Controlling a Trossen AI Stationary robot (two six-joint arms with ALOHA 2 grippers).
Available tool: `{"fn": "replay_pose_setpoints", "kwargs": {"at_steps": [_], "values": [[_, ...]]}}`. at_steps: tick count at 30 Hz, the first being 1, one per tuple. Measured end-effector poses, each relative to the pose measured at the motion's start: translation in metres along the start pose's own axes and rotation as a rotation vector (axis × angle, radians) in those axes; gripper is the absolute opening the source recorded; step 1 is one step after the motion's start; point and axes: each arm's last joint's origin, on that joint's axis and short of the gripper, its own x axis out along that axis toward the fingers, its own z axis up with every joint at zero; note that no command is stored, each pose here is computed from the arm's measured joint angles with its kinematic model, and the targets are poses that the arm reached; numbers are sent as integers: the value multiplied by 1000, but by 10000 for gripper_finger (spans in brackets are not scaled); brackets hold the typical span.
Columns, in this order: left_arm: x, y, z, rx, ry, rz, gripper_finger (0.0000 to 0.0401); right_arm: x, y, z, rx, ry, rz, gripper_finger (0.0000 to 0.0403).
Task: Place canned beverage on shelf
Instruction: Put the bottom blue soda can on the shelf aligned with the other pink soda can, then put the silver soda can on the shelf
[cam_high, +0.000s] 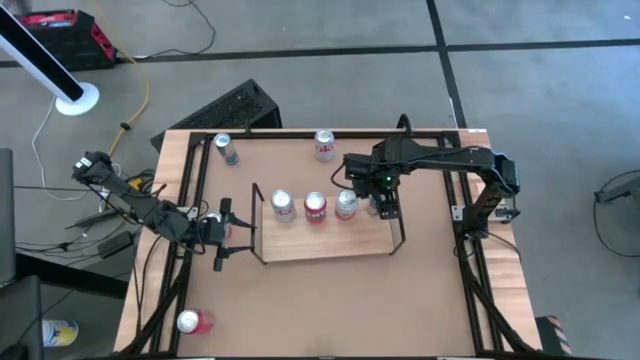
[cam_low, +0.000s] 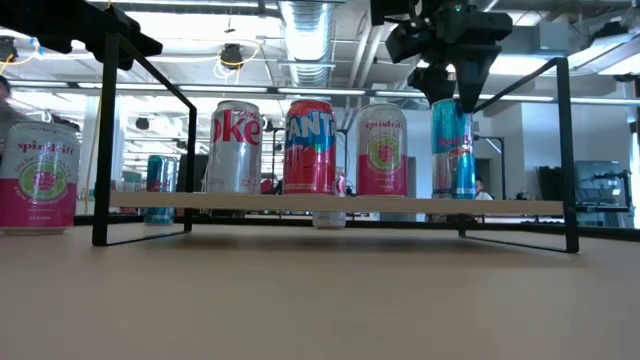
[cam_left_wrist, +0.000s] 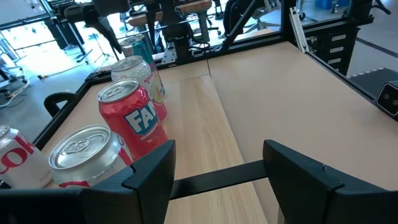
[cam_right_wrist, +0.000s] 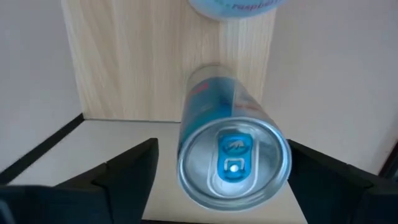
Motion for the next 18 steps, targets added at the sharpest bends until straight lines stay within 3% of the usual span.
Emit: {"fn": "replay_pose_setpoints", "kwargs": {"at_steps": [10, 18], "values": [[0, 0, 0, 0, 0, 0, 228, -4, 4, 1, -7, -4, -1, 352], [0, 0, 0, 0, 0, 0, 228, -43, 2, 4, 24, -126, -90, 352]]}}
